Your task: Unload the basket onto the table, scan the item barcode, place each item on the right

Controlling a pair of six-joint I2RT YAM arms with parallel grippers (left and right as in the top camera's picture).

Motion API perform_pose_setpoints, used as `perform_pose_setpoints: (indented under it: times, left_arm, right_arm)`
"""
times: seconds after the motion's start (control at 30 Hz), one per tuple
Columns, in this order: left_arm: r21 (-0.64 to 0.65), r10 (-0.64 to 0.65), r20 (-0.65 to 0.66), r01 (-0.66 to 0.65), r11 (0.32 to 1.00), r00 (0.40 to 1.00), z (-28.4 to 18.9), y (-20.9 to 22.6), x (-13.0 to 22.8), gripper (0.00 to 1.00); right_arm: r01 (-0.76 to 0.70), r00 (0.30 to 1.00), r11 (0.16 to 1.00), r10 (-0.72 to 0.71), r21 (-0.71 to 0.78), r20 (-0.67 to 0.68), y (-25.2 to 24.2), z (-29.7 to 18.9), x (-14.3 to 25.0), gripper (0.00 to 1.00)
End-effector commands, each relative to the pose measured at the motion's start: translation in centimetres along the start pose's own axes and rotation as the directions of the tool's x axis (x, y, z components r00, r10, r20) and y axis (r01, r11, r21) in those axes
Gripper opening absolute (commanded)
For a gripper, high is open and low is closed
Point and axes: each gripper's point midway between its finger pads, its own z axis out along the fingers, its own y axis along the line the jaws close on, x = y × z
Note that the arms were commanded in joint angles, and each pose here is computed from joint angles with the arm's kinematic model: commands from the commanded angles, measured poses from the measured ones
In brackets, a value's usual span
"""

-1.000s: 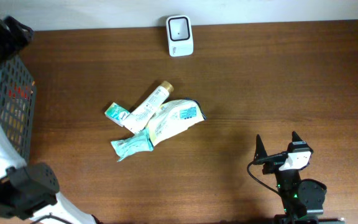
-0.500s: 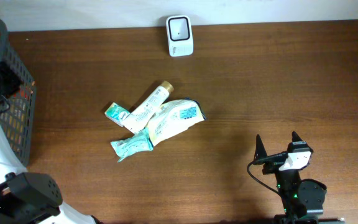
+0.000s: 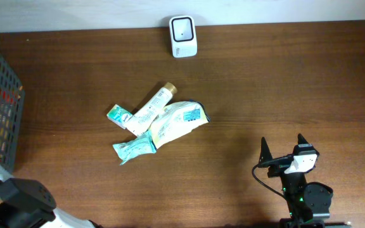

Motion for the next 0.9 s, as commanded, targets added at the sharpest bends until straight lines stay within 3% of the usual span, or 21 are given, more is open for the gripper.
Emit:
perform_pose_setpoints:
  times: [0.0,0.1,0.2,0.27,0.43,0.53,0.67,0.77,0.87]
  left_arm:
    - [0.095,-0.091,-0.004,0.091,0.991,0.996,-1.6,-0.7,-0.8,0.00]
    - [0.107,-0.110,0.003,0.110,0.988,0.994,-2.5,-0.8,-0.8,0.00]
    - [-0.007,-0.168,0.058,0.168,0.986,0.984,-3.8,1.7,-0.8,0.00]
    - [-0.077,-0.269,0.096,0.276,0.958,0.958,-4.8,3.4,-0.5,0.00]
    - [-0.069,-0.337,0.140,0.349,0.935,0.931,-8.2,4.8,-0.4,0.00]
    - [-0.285,-0.323,0.219,0.377,0.881,0.921,-11.1,10.3,1.1,0.00]
    - [-0.553,-0.268,0.203,0.336,0.763,0.942,-11.7,15.6,3.4,0.00]
    - [-0.529,-0.317,0.154,0.349,0.774,0.936,-9.4,15.3,3.4,0.00]
    - [-0.458,-0.461,0.153,0.476,0.751,0.874,-9.4,15.3,3.7,0.00]
  right_arm:
    - [0.000,1.000,1.000,0.000,-0.003,-0.003,0.0,0.0,0.2,0.99]
    - [-0.001,1.000,1.000,0.001,-0.003,-0.003,0.0,0.0,0.2,0.99]
    - [0.000,1.000,1.000,0.000,-0.003,-0.003,0.0,0.0,0.3,0.99]
    - [0.000,1.000,1.000,0.000,-0.003,-0.003,0.0,0.0,0.3,0.99]
    - [0.000,1.000,1.000,0.000,-0.003,-0.003,0.0,0.0,0.3,0.99]
    - [-0.001,1.000,1.000,0.001,-0.003,-0.003,0.0,0.0,0.3,0.99]
    - [0.000,1.000,1.000,0.000,-0.003,-0.003,0.0,0.0,0.3,0.99]
    - [0.000,1.000,1.000,0.000,-0.003,-0.003,0.0,0.0,0.3,0.99]
    - [0.000,1.000,1.000,0.000,-0.003,-0.003,0.0,0.0,0.3,0.99]
